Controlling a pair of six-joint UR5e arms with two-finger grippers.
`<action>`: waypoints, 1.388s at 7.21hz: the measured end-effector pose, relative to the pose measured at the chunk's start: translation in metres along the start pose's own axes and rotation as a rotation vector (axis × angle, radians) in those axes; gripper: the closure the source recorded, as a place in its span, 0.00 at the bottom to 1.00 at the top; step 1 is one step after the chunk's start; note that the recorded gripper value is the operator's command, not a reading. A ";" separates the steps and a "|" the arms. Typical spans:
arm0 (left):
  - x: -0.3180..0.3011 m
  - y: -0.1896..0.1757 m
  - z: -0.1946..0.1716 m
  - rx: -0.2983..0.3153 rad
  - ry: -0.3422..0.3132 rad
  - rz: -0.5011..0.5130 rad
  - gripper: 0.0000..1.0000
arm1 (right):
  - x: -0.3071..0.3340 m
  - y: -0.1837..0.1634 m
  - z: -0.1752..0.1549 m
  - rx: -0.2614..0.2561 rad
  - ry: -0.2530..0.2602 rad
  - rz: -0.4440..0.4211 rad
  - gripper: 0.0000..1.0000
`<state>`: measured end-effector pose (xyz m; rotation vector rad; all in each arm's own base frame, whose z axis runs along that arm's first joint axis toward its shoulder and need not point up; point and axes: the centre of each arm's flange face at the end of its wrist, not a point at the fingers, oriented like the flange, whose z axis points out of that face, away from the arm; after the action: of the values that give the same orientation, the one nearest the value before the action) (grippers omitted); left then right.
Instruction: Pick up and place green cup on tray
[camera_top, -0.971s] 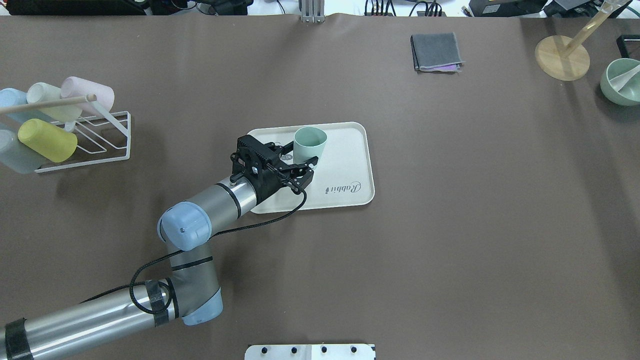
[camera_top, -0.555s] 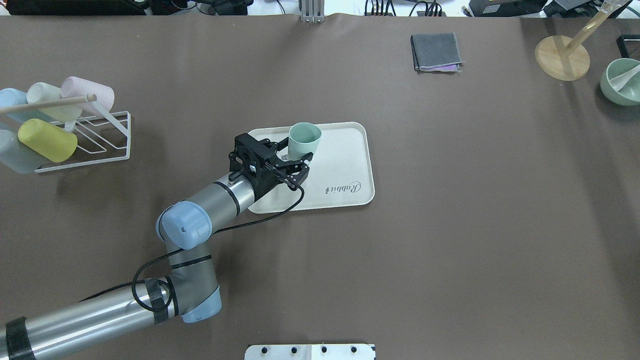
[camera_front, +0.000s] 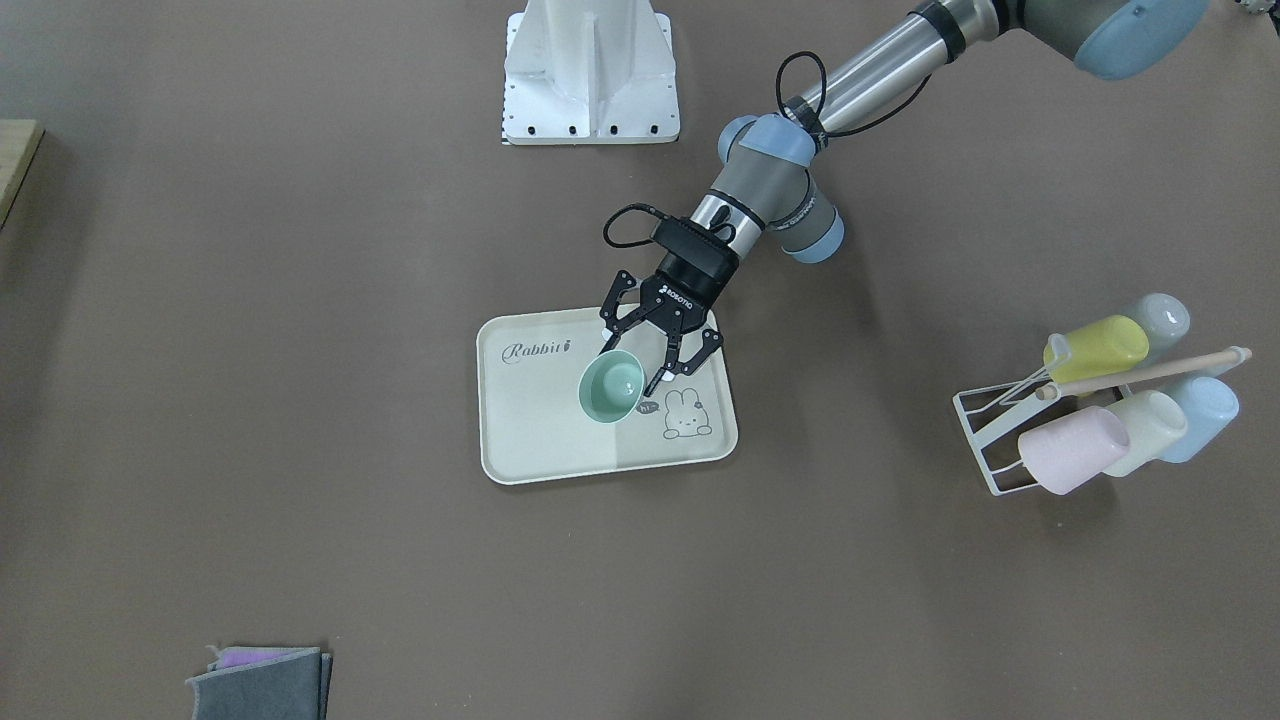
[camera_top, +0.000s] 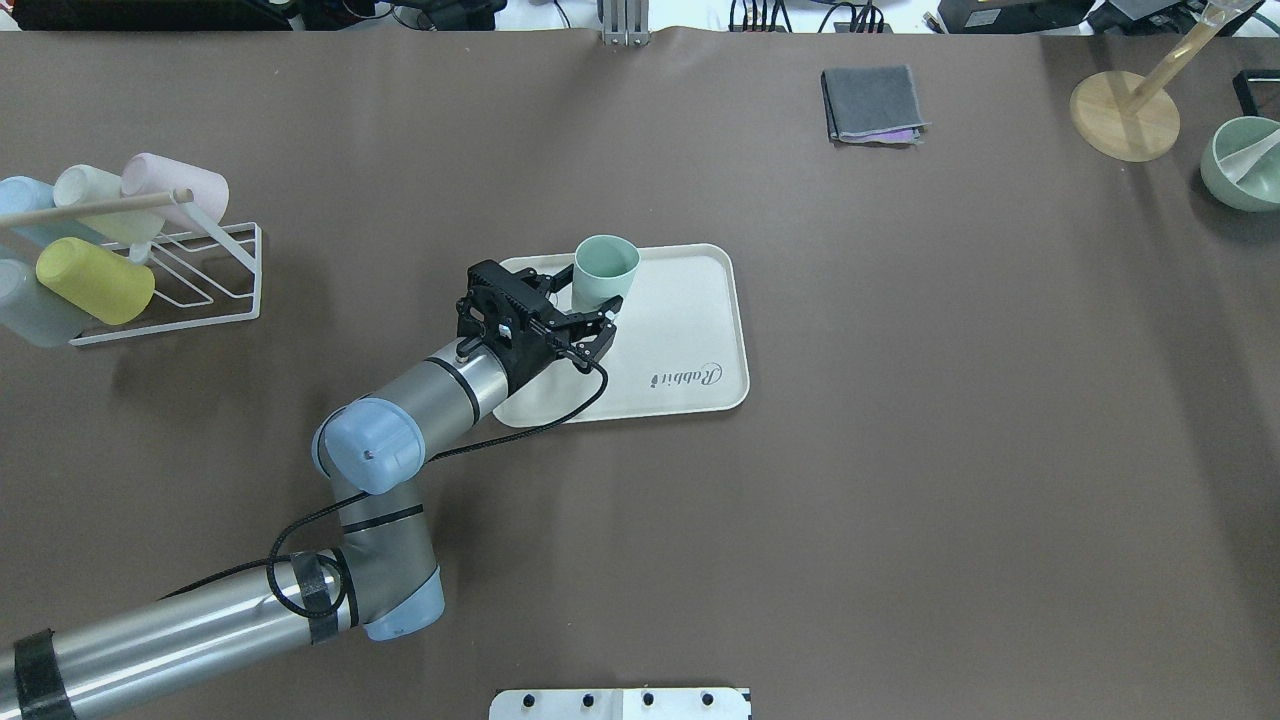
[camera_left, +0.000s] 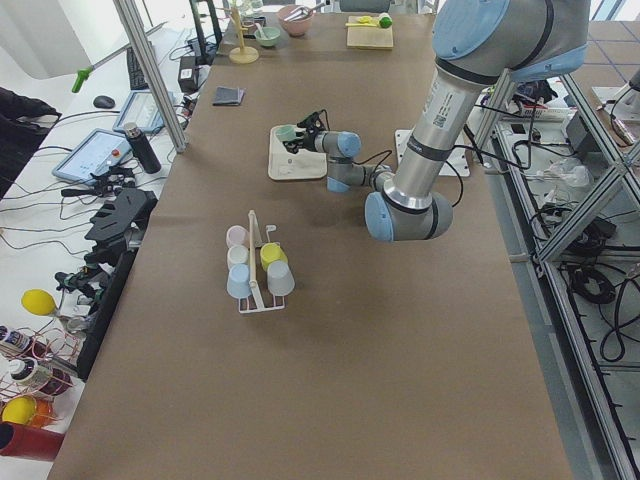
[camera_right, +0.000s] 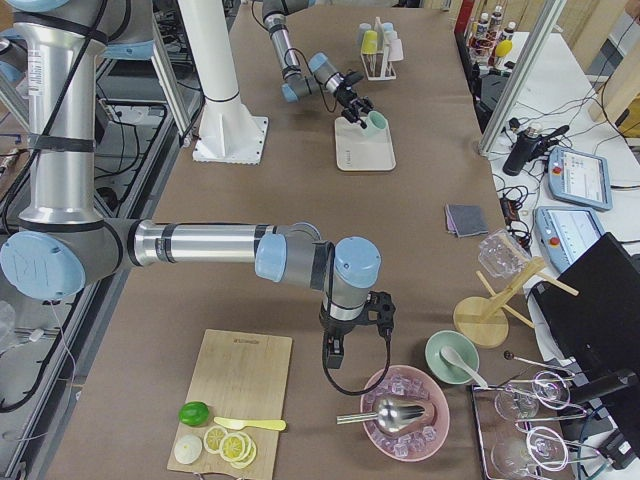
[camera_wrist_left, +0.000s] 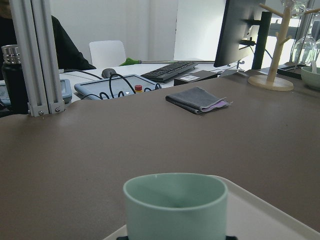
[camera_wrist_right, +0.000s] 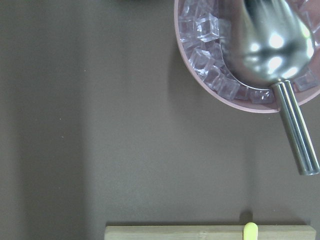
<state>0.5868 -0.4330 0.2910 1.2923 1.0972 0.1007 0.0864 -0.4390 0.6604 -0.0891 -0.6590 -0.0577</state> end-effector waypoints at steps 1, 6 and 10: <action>0.001 0.001 0.001 -0.002 0.000 0.001 1.00 | 0.000 0.000 0.000 0.000 0.000 0.000 0.00; 0.005 0.012 0.000 0.005 0.018 -0.008 0.03 | 0.000 0.000 -0.001 0.001 0.000 -0.001 0.00; 0.007 0.006 -0.005 0.026 0.034 -0.020 0.02 | 0.000 0.000 -0.001 0.001 0.000 -0.001 0.00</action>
<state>0.5900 -0.4230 0.2919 1.3071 1.1435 0.0941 0.0864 -0.4391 0.6597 -0.0877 -0.6589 -0.0582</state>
